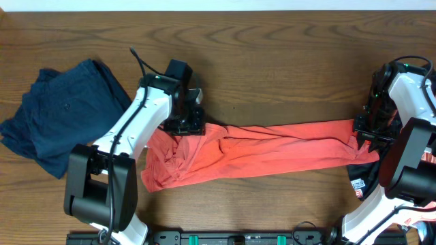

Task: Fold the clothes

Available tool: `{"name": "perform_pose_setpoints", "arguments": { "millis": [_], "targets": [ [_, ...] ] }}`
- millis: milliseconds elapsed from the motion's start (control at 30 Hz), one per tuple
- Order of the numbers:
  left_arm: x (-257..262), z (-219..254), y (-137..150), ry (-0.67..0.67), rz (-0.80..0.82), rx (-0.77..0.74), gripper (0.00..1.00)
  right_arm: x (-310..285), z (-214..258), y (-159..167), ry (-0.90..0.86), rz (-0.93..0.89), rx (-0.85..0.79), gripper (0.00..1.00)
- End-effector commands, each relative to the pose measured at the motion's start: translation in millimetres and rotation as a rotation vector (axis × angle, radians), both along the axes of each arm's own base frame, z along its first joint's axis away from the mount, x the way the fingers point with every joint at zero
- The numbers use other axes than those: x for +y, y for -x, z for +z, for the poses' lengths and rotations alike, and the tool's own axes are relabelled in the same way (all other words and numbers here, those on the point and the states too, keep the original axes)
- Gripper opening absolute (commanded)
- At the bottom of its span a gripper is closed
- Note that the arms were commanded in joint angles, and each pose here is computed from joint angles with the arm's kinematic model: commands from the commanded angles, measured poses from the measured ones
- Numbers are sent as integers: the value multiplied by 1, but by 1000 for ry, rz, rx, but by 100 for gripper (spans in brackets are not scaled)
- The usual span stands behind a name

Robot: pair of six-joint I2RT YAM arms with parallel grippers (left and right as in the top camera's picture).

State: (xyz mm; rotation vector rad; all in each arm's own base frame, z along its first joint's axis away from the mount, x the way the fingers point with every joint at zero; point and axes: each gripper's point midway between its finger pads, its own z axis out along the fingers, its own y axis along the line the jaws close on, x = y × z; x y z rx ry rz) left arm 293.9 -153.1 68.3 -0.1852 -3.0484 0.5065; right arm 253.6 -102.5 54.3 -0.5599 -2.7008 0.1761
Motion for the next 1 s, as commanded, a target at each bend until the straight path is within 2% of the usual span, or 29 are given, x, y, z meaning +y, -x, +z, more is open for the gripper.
{"name": "perform_pose_setpoints", "arguments": {
  "millis": [0, 100, 133, 200, 533, 700, 800, 900, 933, 967],
  "targets": [
    [-16, -3, 9, 17, -63, -1, 46, -2, 4, 1, 9, -20, -18, 24],
    [-30, -11, 16, 14, -111, 6, 44, -2, 4, 1, 10, -19, -19, 24],
    [-35, -12, 17, 15, -126, 1, 36, -2, 4, 1, 10, -19, -19, 24],
    [-43, -11, 18, 22, -151, -16, 6, -2, 4, 1, 9, -19, -18, 24],
    [-52, -10, 29, 16, -189, -4, 6, -2, 4, 1, 9, -19, -18, 23],
    [-27, -12, 15, -139, -174, -83, 6, -2, 4, 1, 10, -20, -19, 23],
    [-15, -9, 7, -209, -158, -129, 11, -2, 4, 0, 11, -20, -22, 24],
    [-13, -8, 6, -220, -158, -135, 15, -2, 4, 0, 11, -20, -24, 24],
    [-12, -9, 5, -224, -158, -135, 17, -2, 4, 0, 11, -20, -24, 24],
    [-12, -9, 5, -228, -157, -137, 24, -2, 4, 0, 11, -20, -24, 24]
  ]
}}
